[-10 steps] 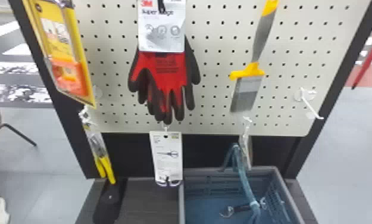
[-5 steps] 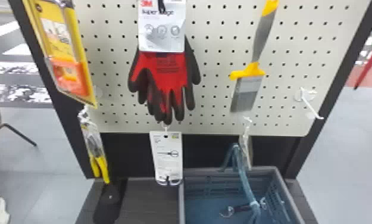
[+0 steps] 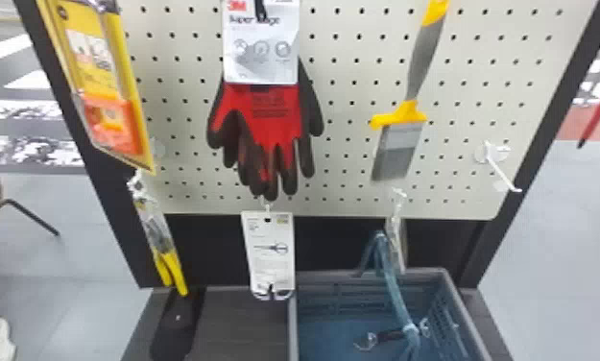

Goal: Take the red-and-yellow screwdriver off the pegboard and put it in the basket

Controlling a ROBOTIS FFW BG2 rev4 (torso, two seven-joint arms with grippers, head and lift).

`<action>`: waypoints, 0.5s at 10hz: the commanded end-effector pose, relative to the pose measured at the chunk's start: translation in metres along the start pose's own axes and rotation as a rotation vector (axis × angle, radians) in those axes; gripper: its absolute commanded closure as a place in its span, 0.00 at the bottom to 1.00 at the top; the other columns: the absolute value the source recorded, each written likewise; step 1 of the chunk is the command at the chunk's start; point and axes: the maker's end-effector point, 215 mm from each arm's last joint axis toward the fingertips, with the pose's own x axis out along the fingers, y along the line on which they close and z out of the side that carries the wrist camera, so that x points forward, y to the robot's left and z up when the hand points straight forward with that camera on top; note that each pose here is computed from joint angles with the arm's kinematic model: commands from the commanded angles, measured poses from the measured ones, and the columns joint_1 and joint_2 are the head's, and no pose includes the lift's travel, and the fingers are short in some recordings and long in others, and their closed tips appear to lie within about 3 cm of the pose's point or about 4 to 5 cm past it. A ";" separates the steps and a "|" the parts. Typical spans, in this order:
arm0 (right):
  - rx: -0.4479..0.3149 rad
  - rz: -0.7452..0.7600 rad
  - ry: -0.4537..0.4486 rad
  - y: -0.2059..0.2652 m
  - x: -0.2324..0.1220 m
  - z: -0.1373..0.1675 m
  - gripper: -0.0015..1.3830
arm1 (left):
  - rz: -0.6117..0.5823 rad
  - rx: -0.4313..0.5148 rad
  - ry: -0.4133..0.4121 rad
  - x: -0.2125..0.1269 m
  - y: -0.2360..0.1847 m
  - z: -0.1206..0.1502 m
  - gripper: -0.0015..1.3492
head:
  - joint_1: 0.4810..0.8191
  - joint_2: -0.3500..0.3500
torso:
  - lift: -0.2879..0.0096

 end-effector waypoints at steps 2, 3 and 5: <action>-0.019 -0.010 0.000 0.003 -0.005 0.005 0.77 | -0.005 0.000 -0.001 0.000 -0.001 0.000 0.10 | 0.20 0.50 | 0.63; -0.023 -0.011 -0.001 0.003 -0.005 0.007 0.77 | -0.004 -0.001 0.000 0.001 -0.001 0.000 0.10 | 0.20 0.50 | 0.63; -0.037 -0.013 -0.006 0.003 -0.006 0.013 0.77 | -0.008 -0.001 -0.003 0.002 -0.002 0.001 0.10 | 0.20 0.50 | 0.63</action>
